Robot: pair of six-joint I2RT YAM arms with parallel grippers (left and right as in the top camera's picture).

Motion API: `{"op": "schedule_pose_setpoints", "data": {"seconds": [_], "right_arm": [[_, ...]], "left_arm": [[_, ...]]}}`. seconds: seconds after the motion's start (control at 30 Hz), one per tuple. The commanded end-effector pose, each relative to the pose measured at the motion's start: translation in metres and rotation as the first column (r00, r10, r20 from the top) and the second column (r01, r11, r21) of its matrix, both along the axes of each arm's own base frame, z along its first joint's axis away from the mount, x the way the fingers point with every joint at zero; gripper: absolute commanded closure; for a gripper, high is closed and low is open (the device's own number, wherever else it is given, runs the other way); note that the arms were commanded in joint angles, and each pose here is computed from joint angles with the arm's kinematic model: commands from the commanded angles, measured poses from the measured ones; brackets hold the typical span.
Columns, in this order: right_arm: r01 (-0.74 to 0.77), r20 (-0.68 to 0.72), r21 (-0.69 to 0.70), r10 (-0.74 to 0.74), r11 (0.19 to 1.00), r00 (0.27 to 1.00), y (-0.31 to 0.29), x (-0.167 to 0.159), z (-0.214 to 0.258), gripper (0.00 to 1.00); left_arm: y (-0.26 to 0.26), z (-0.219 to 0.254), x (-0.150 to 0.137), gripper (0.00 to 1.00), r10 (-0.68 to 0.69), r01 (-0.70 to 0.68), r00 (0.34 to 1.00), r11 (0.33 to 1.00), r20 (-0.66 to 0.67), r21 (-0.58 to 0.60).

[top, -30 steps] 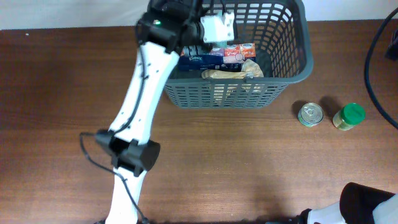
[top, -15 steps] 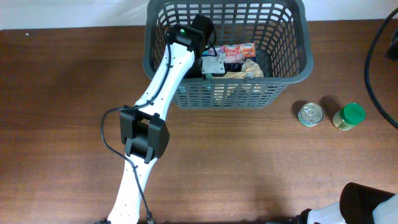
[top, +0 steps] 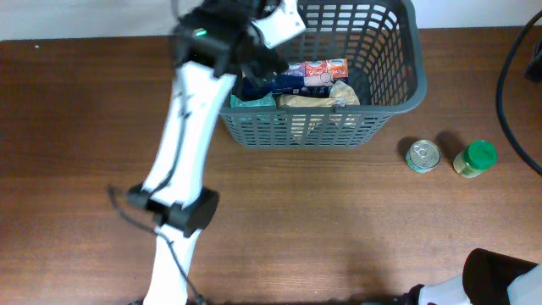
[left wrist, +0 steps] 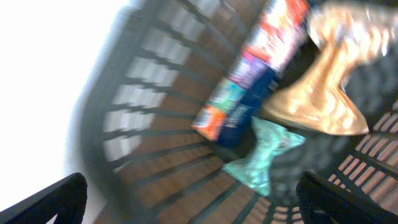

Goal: Pack container

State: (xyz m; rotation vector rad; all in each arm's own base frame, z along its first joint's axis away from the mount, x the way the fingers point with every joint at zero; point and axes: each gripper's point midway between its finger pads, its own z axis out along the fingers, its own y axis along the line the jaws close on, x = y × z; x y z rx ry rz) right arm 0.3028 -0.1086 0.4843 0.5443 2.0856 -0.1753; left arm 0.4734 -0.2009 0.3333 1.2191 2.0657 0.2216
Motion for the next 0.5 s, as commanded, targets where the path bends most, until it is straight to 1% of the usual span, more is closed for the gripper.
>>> {"op": "schedule_pose_setpoints", "data": {"seconds": [0.0,0.1,0.17,0.2,0.27,0.3,0.37,0.43,0.47], "right_arm": [[0.019,0.004,-0.002,-0.019,1.000,1.000,-0.004,-0.001,0.001,0.01],[0.019,0.004,-0.002,-0.019,1.000,1.000,-0.004,-0.001,0.001,0.01],[0.019,0.004,-0.002,-0.019,1.000,1.000,-0.004,-0.001,0.001,0.01],[0.019,0.004,-0.002,-0.019,1.000,1.000,-0.004,-0.001,0.001,0.01],[0.019,0.004,-0.002,-0.019,1.000,1.000,-0.004,-0.001,0.001,0.01],[0.019,0.004,-0.002,-0.019,1.000,1.000,-0.004,-0.001,0.001,0.01],[0.019,0.004,-0.002,-0.019,1.000,1.000,-0.004,-0.001,0.001,0.01],[0.019,0.004,-0.002,-0.019,1.000,1.000,-0.004,-0.001,0.001,0.01],[0.017,0.005,-0.001,-0.017,1.000,1.000,-0.003,-0.001,0.001,0.01]], "left_arm": [[0.063,0.079,-0.025,0.01,0.216,-0.205,0.964,0.975,0.154,-0.085],[0.112,0.106,-0.035,0.01,0.362,-0.331,0.916,0.926,0.172,-0.183],[0.151,0.115,-0.039,0.01,0.457,-0.419,0.873,0.882,0.172,-0.217],[0.182,0.118,-0.040,0.01,0.520,-0.477,0.839,0.845,0.161,-0.242],[0.207,0.113,-0.041,0.01,0.562,-0.518,0.818,0.812,0.123,-0.268],[0.232,0.101,-0.041,0.01,0.635,-0.592,0.771,0.740,0.043,-0.319],[0.258,0.071,-0.045,0.01,0.704,-0.693,0.701,0.638,-0.109,-0.337],[0.282,0.026,-0.055,0.01,0.737,-0.787,0.615,0.555,-0.279,-0.269],[0.291,0.011,-0.059,0.01,0.747,-0.812,0.583,0.535,-0.319,-0.233]]}}
